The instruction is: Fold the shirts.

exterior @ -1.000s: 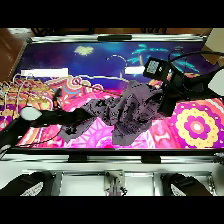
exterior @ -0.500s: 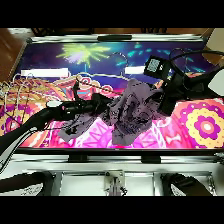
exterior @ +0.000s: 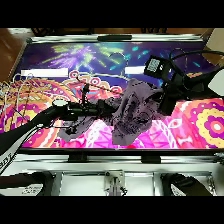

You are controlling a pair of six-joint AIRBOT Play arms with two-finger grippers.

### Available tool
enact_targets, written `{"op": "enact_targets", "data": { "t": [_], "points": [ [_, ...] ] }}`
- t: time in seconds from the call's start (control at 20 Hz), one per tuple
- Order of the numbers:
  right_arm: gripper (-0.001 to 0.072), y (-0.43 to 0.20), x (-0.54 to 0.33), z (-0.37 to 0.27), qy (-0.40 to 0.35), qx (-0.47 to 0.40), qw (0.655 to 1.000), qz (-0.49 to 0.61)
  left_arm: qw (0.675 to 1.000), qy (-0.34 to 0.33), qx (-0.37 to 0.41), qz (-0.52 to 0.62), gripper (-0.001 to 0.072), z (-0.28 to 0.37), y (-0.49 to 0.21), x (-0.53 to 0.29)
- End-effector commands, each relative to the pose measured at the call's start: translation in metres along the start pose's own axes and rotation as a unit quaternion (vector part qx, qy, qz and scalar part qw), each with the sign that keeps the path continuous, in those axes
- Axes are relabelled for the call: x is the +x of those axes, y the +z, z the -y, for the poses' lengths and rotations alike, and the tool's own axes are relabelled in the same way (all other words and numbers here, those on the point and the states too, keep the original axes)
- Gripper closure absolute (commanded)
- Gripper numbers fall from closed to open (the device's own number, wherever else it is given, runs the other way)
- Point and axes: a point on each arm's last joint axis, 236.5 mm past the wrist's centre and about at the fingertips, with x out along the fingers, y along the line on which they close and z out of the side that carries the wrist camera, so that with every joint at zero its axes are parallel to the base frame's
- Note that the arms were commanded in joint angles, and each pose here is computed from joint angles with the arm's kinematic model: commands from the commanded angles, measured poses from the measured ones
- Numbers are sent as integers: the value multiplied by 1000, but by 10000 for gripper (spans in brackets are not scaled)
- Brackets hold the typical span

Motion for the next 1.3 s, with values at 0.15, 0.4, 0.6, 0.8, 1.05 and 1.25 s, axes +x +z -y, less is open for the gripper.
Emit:
{"op": "enact_targets", "data": {
  "t": [0.15, 0.4, 0.6, 0.8, 1.05, 1.25],
  "points": [
    [623, 3, 0, 4, -8, 0, 1000, 6, 999, 12, 28, -11, 640, -8, -2, -5],
    [623, 3, 0, 3, -7, 0, 1000, 6, 997, 10, 49, 65, 643, -1, 49, -53],
    [624, 9, -1, -2, 4, -2, 1000, 20, 980, 14, 53, 189, 644, 7, 114, -147],
    [625, 15, -1, -10, 20, -12, 999, 33, 964, 19, 60, 259, 644, 12, 142, -206],
    [625, 10, -1, -11, 22, -13, 999, 22, 952, 18, 75, 296, 644, 27, 160, -239],
    [626, 5, 0, -17, 38, -13, 999, 11, 946, 6, 118, 303, 644, 63, 170, -249]
  ]
}}
